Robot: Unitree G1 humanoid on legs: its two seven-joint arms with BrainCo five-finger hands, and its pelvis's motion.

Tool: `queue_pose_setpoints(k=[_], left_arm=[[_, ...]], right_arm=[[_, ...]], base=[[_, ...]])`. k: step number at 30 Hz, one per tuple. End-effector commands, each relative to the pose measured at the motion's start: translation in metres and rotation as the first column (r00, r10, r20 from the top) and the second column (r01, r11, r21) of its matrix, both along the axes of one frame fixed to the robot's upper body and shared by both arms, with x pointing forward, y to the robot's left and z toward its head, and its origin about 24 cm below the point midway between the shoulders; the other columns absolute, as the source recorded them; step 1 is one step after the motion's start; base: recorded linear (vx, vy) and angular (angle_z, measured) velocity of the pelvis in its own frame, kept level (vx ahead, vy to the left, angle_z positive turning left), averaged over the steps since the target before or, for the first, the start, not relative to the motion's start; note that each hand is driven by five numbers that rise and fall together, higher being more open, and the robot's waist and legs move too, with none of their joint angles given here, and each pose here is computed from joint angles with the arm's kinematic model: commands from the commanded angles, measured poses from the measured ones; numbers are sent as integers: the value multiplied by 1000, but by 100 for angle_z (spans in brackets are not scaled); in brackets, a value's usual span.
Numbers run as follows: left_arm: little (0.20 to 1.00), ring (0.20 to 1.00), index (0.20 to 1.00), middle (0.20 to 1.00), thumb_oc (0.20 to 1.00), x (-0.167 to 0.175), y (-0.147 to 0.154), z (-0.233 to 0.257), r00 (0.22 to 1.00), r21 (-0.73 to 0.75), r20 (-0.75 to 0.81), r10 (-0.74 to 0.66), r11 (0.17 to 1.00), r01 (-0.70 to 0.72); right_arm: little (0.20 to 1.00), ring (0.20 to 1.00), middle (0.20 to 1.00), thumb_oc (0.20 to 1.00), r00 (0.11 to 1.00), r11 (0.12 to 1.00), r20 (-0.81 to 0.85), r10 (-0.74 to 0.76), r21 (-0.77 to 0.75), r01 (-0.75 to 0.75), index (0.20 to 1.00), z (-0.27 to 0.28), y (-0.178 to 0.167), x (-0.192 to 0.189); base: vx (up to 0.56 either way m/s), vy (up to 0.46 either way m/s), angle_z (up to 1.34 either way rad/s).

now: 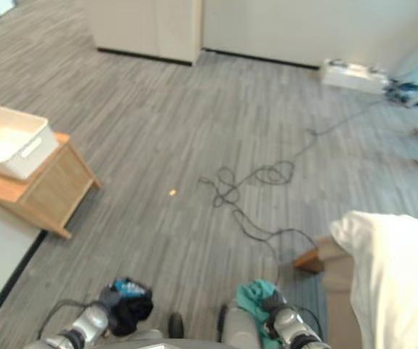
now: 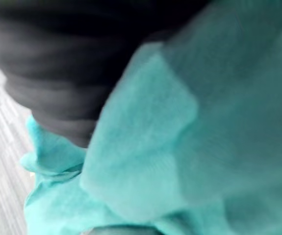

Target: Tidy up the quilt and then pick up the clothes from the bed and put them into the laundry hamper.

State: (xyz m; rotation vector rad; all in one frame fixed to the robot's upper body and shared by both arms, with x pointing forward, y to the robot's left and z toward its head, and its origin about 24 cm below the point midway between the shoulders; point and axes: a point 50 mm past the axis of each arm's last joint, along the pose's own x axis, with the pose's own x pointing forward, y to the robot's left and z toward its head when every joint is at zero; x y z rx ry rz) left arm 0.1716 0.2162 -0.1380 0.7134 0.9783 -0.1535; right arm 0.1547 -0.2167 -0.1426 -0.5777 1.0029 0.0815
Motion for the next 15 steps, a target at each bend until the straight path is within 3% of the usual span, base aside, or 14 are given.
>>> queue_pose_setpoints(k=[1,4,10,15], left_arm=[[200,200,200,200,200,19,-1,10,995,16,94,-28,1000,27],[200,200,200,200,200,11,-3,6,998,2,69,-12,1000,12],[200,200,200,200,200,-37,3,-15,991,-11,-83,104,994,-105],[200,200,200,200,200,-54,8,-19,980,-6,-108,169,985,-171]], right_arm=[[200,200,200,200,999,999,37,-37,-10,38,200,5,-5,11],[200,200,200,200,1000,1000,-4,-23,-16,23,200,1,-5,3],[200,200,200,200,996,996,-57,-65,-59,62,200,-1,-23,-10],[200,200,200,200,998,996,-32,61,-58,-63,200,3,-9,6]], base=[[628,-182,48],[680,-262,40],[464,-233,27],[575,-118,-23]])
